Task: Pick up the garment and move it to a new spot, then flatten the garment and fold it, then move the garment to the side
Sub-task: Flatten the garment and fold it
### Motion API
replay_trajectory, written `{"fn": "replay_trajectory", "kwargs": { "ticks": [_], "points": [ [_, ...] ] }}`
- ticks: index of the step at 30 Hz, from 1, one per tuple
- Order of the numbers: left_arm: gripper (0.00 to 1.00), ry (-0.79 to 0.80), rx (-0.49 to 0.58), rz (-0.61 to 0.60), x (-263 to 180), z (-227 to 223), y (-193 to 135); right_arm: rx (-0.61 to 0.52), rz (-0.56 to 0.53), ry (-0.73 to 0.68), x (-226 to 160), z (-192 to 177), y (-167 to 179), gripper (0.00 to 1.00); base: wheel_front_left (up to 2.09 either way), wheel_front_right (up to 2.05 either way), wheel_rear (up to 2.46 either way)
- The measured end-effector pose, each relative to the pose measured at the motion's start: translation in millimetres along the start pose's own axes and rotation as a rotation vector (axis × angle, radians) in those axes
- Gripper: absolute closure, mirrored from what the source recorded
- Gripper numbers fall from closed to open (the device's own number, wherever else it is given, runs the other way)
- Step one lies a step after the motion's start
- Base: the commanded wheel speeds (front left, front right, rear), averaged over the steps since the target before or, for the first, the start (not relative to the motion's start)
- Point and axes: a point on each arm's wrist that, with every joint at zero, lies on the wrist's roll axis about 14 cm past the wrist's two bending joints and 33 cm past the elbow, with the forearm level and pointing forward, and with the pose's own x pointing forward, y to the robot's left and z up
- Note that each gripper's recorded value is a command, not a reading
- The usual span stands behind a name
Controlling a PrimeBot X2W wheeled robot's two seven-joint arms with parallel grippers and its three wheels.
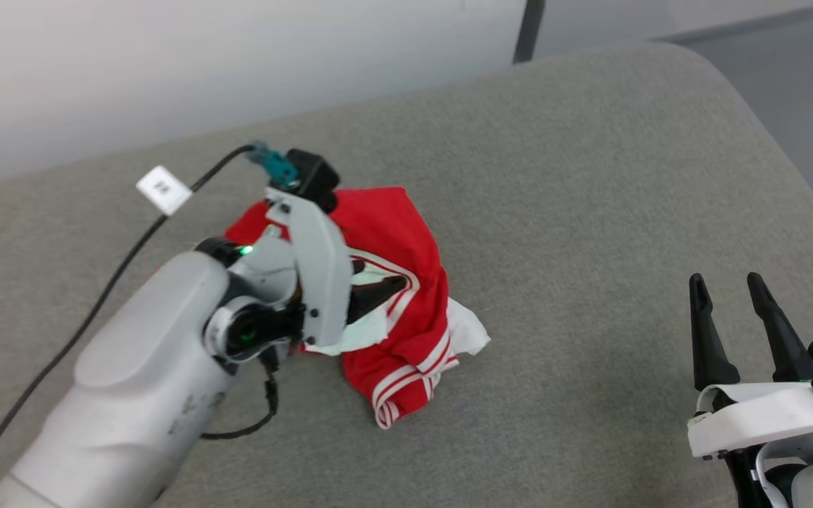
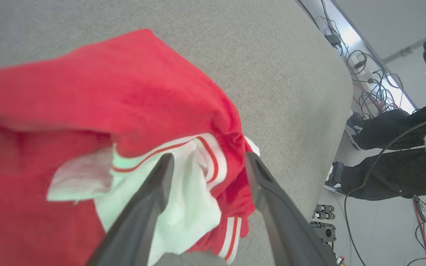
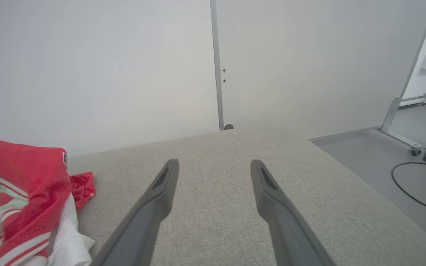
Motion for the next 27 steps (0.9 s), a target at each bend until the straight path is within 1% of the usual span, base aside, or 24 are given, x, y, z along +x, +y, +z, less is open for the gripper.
{"fn": "replay_trajectory", "kwargs": {
  "ticks": [8, 14, 20, 24, 27],
  "points": [
    [0.00, -0.047, -0.047, 0.117, -42.0, -10.2, 19.9, -0.021, 0.070, -0.077, -1.8, 33.1, 21.2, 0.00, 0.00, 0.00, 0.00],
    [0.00, -0.048, -0.093, 0.156, -53.1, -23.9, 28.6, -0.020, 0.110, -0.104, -1.2, 47.0, 34.7, 0.00, 0.00, 0.00, 0.00],
    [0.00, -0.033, -0.118, 0.146, -42.2, -30.5, 37.0, -0.027, 0.102, -0.084, 2.3, 41.5, 33.1, 0.00, 0.00, 0.00, 0.00],
    [0.00, 0.012, -0.122, 0.131, -33.8, -36.9, 42.4, -0.022, 0.081, -0.044, 5.2, 29.0, 26.4, 0.00, 0.00, 0.00, 0.00],
    [0.00, 0.041, -0.146, 0.133, -26.0, -46.6, 51.3, -0.030, 0.071, -0.038, 7.6, 23.9, 23.7, 0.00, 0.00, 0.00, 0.00]
  ]
}}
